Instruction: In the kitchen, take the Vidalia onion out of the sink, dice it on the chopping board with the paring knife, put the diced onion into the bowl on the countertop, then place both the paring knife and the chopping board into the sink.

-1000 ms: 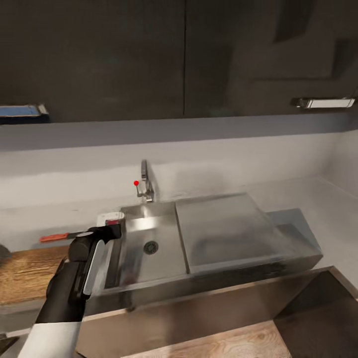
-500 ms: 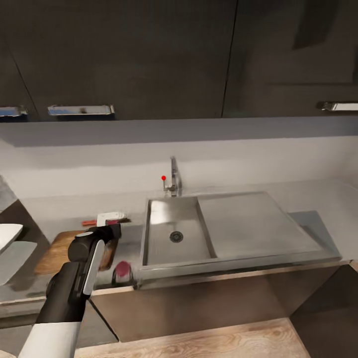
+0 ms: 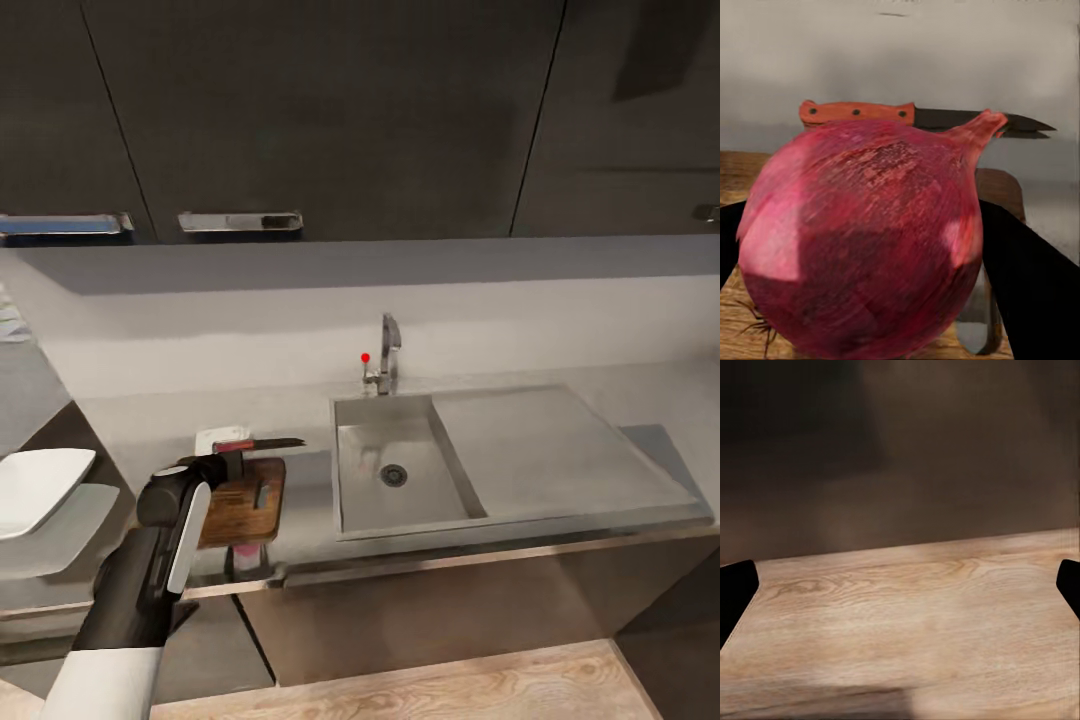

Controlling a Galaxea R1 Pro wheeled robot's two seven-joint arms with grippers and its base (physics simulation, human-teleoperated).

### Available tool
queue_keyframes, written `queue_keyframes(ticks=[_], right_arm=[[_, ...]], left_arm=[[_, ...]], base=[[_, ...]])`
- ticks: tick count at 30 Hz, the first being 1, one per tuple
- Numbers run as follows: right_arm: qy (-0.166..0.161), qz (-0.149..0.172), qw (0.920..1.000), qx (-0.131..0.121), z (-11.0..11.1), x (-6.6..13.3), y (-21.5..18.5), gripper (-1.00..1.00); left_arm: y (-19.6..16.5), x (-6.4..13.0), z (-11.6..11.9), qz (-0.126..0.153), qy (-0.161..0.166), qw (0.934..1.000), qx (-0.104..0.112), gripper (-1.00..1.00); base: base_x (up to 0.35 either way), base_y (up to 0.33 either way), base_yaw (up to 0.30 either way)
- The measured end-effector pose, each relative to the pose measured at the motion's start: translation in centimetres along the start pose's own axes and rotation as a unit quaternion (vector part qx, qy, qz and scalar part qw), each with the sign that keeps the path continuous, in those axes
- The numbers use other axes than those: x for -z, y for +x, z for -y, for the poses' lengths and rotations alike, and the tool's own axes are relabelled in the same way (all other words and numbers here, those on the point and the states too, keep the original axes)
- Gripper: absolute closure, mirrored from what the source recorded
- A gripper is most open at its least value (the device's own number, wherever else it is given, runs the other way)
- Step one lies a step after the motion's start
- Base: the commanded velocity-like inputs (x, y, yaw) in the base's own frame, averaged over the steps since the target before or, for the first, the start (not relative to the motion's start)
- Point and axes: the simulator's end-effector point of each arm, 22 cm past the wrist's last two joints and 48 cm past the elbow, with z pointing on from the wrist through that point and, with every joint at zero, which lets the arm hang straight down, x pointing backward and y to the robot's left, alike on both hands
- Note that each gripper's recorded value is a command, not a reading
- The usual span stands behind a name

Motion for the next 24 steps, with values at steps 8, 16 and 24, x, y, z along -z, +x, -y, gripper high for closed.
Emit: queue_keyframes(ticks=[8, 16, 24], right_arm=[[0.0, -0.002, 1.0, 0.0, 0.0, 0.0, 0.2, -1.0], [0.0, -0.009, 1.0, 0.0, 0.0, 0.1, 0.7, -1.0], [0.0, -0.014, 0.9999, 0.001, 0.0, 0.1, 1.0, -1.0]], left_arm=[[0.6, -0.3, 0.1, -0.006, 0.001, 1.0, -0.001, 1.0], [2.6, -0.8, 0.7, -0.023, 0.005, 0.9997, -0.011, 1.0], [3.1, -1.1, 0.8, -0.028, 0.005, 0.9995, -0.013, 1.0]], base=[[0.0, 0.228, 0.0], [0.0, 0.012, 0.0], [0.0, 0.0, 0.0]])
